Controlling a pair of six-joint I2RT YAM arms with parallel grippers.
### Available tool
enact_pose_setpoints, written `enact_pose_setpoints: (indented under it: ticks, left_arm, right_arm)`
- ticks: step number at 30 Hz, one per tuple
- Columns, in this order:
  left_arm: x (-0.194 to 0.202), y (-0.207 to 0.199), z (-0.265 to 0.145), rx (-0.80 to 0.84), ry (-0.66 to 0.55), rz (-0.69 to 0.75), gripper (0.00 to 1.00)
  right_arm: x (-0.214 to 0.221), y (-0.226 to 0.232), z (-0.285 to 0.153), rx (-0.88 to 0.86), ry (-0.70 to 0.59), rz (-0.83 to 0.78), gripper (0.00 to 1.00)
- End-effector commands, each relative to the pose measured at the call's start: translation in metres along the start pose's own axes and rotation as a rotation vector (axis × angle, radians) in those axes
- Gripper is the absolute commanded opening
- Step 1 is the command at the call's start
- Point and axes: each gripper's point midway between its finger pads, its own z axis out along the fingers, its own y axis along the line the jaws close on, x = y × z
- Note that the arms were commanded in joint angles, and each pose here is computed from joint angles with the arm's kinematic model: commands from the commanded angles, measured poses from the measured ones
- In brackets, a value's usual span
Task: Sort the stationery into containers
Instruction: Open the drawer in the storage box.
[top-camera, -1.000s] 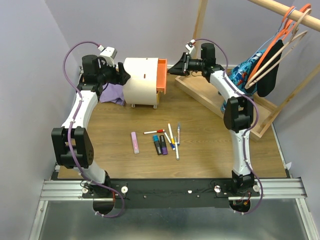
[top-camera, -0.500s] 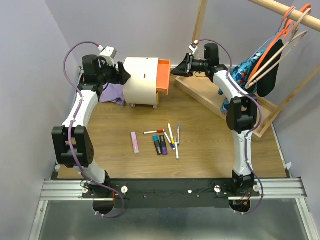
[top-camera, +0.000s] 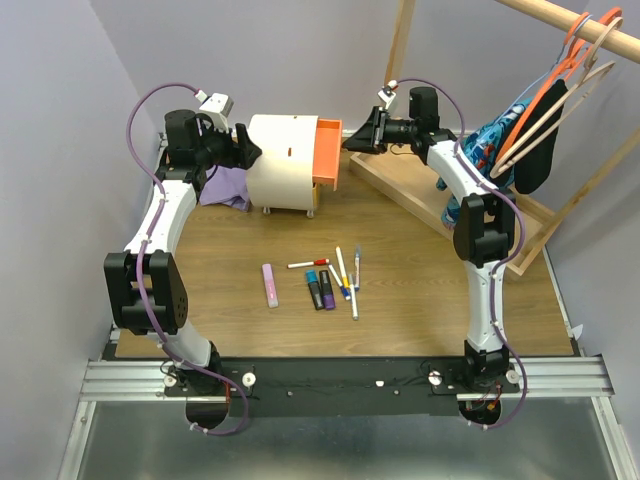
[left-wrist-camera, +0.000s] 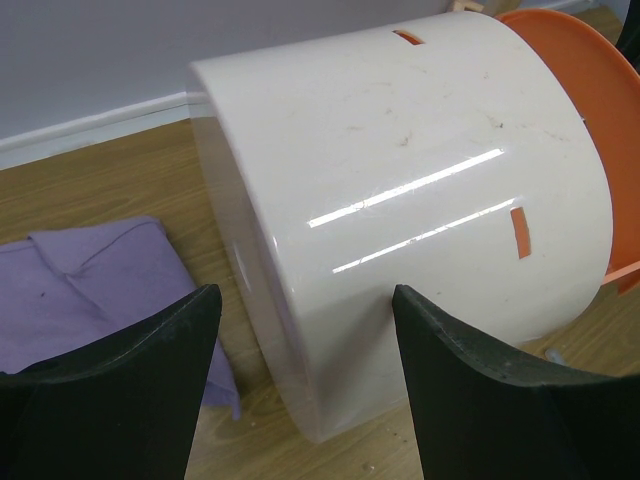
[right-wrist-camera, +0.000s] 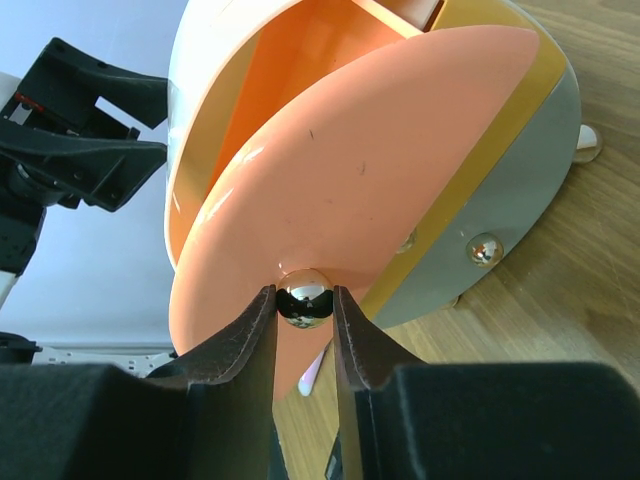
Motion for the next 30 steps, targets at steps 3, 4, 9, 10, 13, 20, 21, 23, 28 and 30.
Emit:
enact_pose_setpoints:
  ticks: [3,4,9,10,13,20,21,23,28,30]
  left_arm:
    - [0.002,0.001,0.002,-0.005,-0.003,0.004,0.78]
    - [0.002,0.001,0.002,-0.005,-0.001,0.003,0.78]
    - [0.001,0.001,0.001,-0.005,-0.004,0.007,0.78]
    - [0.001,0.0,0.001,-0.005,-0.004,0.007,0.78]
    - [0.002,-0.014,0.005,0.022,0.003,0.016,0.78]
    - [0.001,-0.017,0.005,0.028,0.002,0.023,0.78]
    - [0.001,-0.018,0.005,0.028,0.004,0.022,0.78]
    - [0.0,-0.017,0.005,0.025,0.002,0.023,0.78]
    - [0.0,-0.017,0.005,0.027,0.001,0.022,0.78]
    - [0.001,-0.017,0.005,0.027,0.002,0.023,0.78]
  right_arm:
    - [-0.005,-0.01,-0.01,0.055,-0.018,0.002,0.27]
    - [-0.005,-0.01,-0.01,0.056,-0.019,0.002,0.26]
    - [-0.01,-0.003,-0.012,0.054,-0.034,-0.017,0.2]
    - [-0.013,-0.003,-0.012,0.052,-0.04,-0.023,0.2]
    - [-0.024,0.001,-0.01,0.047,-0.062,-0.048,0.19]
    - [-0.03,-0.002,-0.009,0.059,-0.077,-0.061,0.2]
    - [-0.029,0.0,-0.01,0.055,-0.074,-0.06,0.2]
    - [-0.025,-0.001,-0.01,0.053,-0.066,-0.046,0.21]
    - [-0.02,-0.005,-0.011,0.07,-0.057,-0.027,0.43]
    - [-0.019,-0.005,-0.011,0.07,-0.056,-0.028,0.5]
